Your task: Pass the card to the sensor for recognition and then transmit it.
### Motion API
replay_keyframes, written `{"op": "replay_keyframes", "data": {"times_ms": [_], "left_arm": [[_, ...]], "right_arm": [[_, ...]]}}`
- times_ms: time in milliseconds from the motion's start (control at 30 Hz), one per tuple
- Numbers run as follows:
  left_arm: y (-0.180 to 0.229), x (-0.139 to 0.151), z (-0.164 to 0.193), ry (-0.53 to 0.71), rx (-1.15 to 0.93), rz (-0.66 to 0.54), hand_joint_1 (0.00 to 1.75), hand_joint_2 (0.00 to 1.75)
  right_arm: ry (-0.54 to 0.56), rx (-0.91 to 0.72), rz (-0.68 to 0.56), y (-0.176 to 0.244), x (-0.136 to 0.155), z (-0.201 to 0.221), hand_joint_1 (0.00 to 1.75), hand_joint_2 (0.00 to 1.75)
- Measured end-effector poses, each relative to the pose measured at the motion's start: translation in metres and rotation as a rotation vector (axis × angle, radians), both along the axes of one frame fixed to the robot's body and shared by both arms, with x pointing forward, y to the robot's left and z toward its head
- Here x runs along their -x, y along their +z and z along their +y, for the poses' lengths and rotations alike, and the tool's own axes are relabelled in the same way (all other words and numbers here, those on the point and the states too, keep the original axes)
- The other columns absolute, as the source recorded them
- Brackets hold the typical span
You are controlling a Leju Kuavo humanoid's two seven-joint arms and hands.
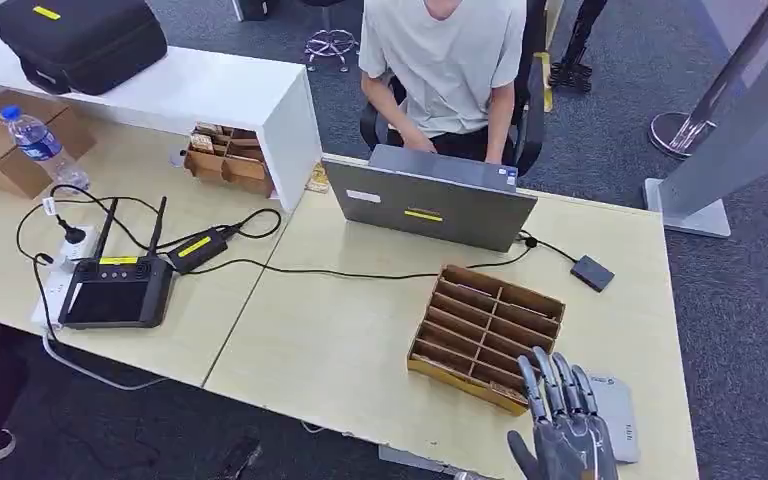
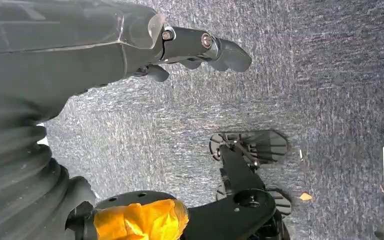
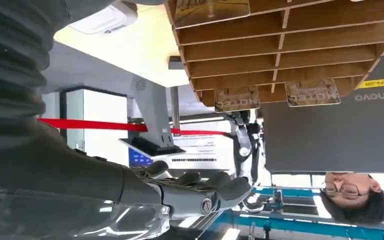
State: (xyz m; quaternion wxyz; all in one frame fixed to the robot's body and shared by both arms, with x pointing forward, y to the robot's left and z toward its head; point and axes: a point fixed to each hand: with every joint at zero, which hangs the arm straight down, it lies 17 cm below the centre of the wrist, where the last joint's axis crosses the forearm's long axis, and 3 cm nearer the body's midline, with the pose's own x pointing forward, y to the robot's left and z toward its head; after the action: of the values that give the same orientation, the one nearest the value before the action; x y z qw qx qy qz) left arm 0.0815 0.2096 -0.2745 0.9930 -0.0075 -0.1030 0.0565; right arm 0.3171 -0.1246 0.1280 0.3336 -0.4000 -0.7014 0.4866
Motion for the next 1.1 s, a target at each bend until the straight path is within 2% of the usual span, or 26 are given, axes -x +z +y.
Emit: {"op": "replay_keyframes", "data": {"times_ms": [567,1100], "left_arm": [[0.001,-0.002,-0.004,-0.019,0.005,-0.003,0.00,1.75],[0.001,-0.001,-0.005,-0.020,0.010,-0.003,0.00,1.75]], "right_arm": [[0.035,-0.014,0.070,-0.019,-0.006,0.013,0.00,1.75],[-0.008,-0.017,0.111,-0.036,-0.014,0.004,0.00,1.75]]}}
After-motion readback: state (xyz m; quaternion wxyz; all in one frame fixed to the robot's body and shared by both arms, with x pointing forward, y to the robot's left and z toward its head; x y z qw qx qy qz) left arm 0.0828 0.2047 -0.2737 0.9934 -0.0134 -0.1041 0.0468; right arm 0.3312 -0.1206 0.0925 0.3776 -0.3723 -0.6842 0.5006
